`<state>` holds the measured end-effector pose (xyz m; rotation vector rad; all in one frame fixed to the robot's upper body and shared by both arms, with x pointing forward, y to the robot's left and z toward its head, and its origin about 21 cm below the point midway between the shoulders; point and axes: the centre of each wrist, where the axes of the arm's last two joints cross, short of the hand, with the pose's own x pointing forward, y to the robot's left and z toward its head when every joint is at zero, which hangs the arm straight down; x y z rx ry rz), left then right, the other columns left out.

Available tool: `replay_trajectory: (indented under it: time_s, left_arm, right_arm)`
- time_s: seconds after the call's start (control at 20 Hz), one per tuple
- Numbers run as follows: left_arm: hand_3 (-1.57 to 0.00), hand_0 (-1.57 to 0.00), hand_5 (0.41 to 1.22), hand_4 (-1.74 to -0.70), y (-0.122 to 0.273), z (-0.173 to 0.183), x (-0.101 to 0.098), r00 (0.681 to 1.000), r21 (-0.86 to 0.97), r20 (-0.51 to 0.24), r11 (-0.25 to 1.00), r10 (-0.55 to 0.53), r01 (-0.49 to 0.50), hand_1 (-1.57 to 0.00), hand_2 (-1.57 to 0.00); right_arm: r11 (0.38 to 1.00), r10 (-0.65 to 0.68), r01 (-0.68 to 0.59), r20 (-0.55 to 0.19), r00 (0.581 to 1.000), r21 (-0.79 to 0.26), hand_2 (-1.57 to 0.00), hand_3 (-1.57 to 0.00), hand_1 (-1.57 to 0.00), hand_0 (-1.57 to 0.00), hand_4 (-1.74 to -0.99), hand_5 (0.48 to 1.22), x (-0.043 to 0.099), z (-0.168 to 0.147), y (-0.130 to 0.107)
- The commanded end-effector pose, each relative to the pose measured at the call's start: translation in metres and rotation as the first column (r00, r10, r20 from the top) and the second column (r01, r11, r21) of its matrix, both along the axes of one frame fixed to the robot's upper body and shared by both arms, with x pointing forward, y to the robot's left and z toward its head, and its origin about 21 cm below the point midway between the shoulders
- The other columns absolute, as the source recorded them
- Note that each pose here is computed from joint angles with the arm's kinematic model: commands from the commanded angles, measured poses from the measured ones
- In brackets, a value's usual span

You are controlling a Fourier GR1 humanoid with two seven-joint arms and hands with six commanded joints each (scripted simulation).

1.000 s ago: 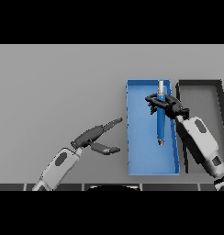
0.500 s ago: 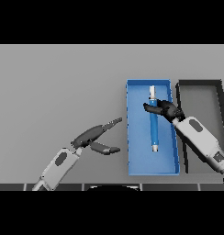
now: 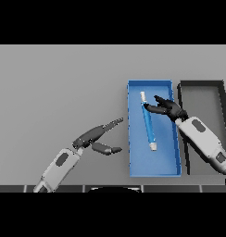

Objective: Pick up the blue pipe and place it into the blue bin.

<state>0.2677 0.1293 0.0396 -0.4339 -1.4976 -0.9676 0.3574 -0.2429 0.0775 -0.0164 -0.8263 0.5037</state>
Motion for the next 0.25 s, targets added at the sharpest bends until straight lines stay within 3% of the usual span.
replay_trajectory:
  time_s: [0.0, 0.2]
  left_arm:
    - [0.00, 0.00, 0.464, -0.92, 0.0009, 0.0008, -0.0015, 1.000, -0.013, 0.003, 1.000, -0.004, 0.004, 0.00, 0.00]
    - [0.00, 0.00, 0.468, -0.92, 0.0054, 0.0032, -0.0043, 1.000, -0.023, 0.003, 1.000, -0.003, 0.003, 0.00, 0.00]
  right_arm:
    - [1.000, 0.010, -0.010, -0.001, 1.000, -0.002, -0.01, -0.01, -0.01, -0.01, -1.129, 0.672, -0.0007, -0.0028, -0.0021]
    - [0.999, 0.025, -0.025, 0.005, 1.000, 0.023, -0.01, -0.01, -0.01, -0.01, -1.129, 0.677, 0.0024, -0.0046, 0.0021]
